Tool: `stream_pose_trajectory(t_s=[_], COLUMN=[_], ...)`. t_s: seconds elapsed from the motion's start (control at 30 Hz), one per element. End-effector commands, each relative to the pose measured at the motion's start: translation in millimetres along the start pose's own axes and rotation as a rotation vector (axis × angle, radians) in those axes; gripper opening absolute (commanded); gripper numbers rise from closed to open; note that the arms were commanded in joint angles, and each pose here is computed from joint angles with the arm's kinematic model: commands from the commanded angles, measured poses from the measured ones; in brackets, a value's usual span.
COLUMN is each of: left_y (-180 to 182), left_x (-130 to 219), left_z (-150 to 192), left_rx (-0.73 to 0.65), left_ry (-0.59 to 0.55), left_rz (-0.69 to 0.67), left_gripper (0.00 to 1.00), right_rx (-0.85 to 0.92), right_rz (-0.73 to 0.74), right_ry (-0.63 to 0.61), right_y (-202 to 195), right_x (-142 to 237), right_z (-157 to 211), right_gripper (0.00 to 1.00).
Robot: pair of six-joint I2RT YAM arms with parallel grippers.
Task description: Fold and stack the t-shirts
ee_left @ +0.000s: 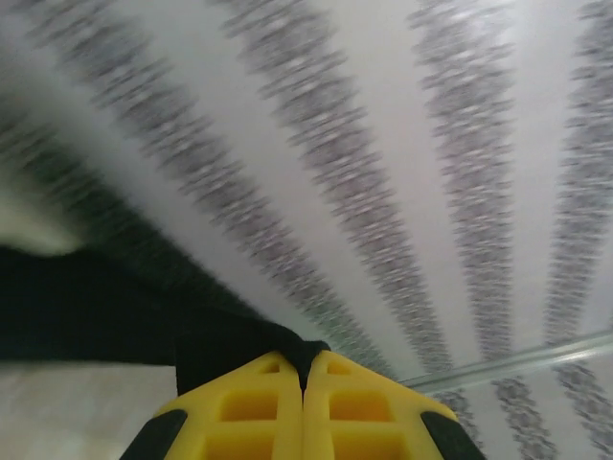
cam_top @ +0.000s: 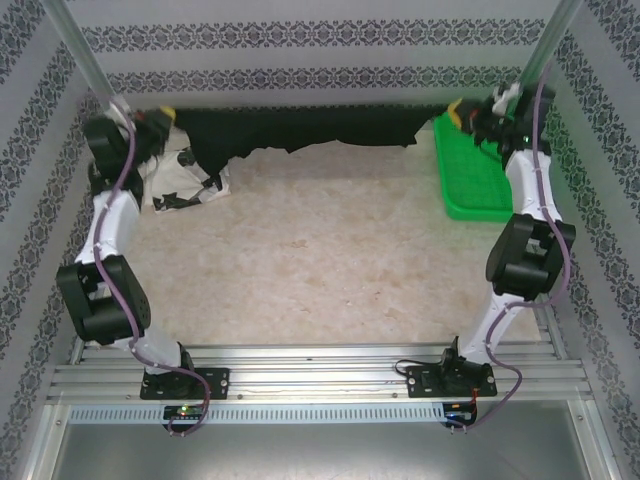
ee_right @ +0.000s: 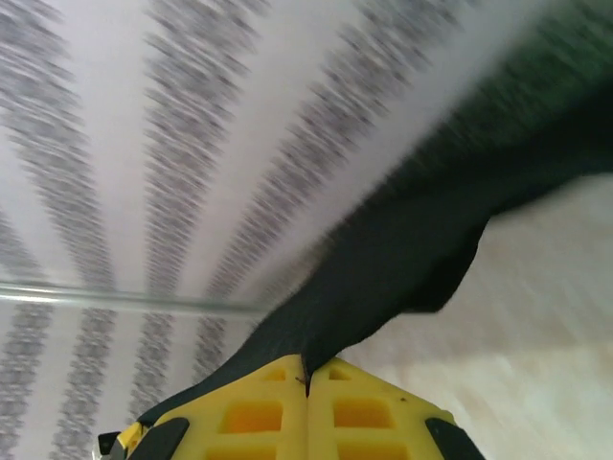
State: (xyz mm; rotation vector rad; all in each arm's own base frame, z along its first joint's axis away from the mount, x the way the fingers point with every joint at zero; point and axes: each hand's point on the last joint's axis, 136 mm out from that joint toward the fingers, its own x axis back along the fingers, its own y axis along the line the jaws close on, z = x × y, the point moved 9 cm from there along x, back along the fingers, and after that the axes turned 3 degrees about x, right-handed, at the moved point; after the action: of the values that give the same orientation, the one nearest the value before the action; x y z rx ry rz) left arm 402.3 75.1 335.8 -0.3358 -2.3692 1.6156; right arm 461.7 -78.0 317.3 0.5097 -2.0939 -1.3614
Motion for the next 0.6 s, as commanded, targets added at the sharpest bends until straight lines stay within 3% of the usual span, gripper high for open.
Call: stream_pose_trajectory(t_s=[0.0,0.23,0.4,0.57], left_y=[-4.2,68.1,81.6,81.4], left_x=[40.7,118.5,171.7,209.5], left_z=[31.8,123.5,157.5,182.3], left_rx=[-0.095,0.014,0.032,0.091], left_ry=[-0.016,0.127,0.123,0.142], left_rz=[0.108,-0.246,-0.501,-0.631], left_gripper=[0.00,0.00,0.00,0.00], right_rx=[0.097,-0.055,-0.138,-0.205], right_rz=[0.100,0.277,0.355,0.446], right_ry=[0.031,0.169,0.189,0.208], right_y=[-14.6,-90.0,-106.5,-107.1], right_x=[39.4,71.1,103.7,125.6], right_z=[38.5,135.5,173.5,206.9], right_gripper=[0.00,0.00,0.00,0.00])
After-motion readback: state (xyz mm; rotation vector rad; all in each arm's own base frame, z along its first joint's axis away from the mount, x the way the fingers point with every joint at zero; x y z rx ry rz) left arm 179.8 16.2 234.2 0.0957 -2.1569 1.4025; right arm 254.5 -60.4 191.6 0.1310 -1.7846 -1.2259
